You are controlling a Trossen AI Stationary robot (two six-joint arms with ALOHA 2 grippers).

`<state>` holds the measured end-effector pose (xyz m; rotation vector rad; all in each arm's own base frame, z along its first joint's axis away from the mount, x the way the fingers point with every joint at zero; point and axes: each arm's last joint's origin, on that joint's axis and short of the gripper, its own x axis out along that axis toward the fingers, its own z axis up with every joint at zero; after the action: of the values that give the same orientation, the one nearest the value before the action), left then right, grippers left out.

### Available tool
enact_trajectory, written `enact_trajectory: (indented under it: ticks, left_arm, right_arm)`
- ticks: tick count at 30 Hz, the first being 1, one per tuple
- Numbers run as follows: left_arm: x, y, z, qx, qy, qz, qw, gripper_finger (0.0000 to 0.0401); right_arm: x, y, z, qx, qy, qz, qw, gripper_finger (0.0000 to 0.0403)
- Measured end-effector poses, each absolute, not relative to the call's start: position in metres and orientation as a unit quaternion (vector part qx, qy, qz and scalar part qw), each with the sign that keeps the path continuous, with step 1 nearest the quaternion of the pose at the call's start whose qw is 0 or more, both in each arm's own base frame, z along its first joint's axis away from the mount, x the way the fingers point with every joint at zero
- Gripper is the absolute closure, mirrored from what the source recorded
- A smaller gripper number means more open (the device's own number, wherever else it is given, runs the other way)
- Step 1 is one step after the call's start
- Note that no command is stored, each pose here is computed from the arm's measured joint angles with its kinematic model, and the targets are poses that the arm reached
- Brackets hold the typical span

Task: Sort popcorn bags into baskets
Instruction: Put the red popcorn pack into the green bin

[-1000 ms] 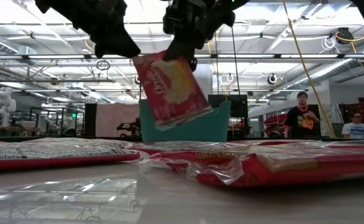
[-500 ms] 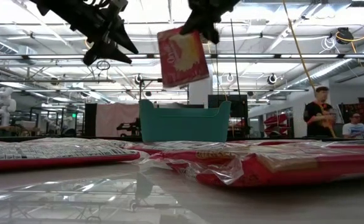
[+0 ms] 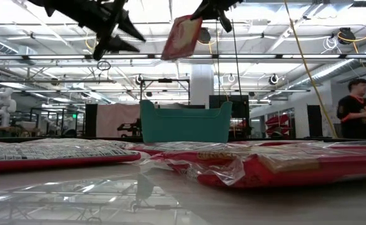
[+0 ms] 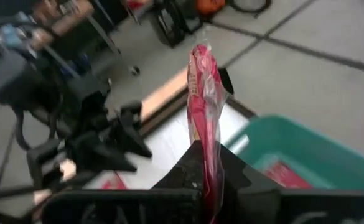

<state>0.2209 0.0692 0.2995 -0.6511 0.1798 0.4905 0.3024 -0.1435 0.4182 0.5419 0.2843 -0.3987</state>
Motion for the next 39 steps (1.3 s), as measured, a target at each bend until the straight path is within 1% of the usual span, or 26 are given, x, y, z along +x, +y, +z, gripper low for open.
enact_trajectory:
  ticks: [4,7,10,13,16,19,24,29,33,35,39]
  left_arm:
    - [0.223,0.075,0.314,-0.324,0.01,0.222,0.92,0.024]
    - [0.222,0.081,0.326,-0.322,-0.052,0.214,0.921,0.0224]
    - [0.219,0.089,0.335,-0.316,-0.102,0.213,0.919,0.019]
    - [0.215,0.097,0.337,-0.316,-0.122,0.226,0.913,0.0148]
    - [0.212,0.104,0.338,-0.328,-0.133,0.23,0.906,0.011]
    - [0.21,0.11,0.339,-0.33,-0.141,0.232,0.904,0.009]
    - [0.209,0.118,0.337,-0.329,-0.141,0.241,0.902,0.0087]
    - [0.208,0.126,0.334,-0.323,-0.138,0.252,0.902,0.0112]
    - [0.207,0.135,0.332,-0.335,-0.142,0.257,0.895,0.0126]
    - [0.208,0.14,0.327,-0.348,-0.139,0.262,0.889,0.0121]
    - [0.217,0.153,0.325,-0.339,-0.159,0.225,0.9,0.0091]
  right_arm:
    - [0.306,-0.15,0.423,0.264,0.095,-0.197,0.939,0.0403]
    - [0.309,-0.152,0.421,0.265,0.065,-0.203,0.94,0.0403]
    - [0.308,-0.158,0.413,0.287,0.04,-0.203,0.935,0.0403]
    - [0.31,-0.164,0.402,0.312,-0.004,-0.197,0.929,0.0403]
    - [0.308,-0.171,0.391,0.328,-0.051,-0.159,0.93,0.0403]
    - [0.305,-0.174,0.38,0.345,-0.097,-0.132,0.924,0.0403]
    - [0.301,-0.175,0.36,0.365,-0.158,-0.097,0.912,0.0403]
    - [0.29,-0.181,0.348,0.389,-0.211,-0.08,0.893,0.0403]
    - [0.282,-0.187,0.348,0.398,-0.245,-0.072,0.881,0.0403]
    - [0.281,-0.189,0.348,0.408,-0.246,-0.072,0.876,0.0403]
    - [0.282,-0.188,0.346,0.418,-0.241,-0.072,0.873,0.0403]
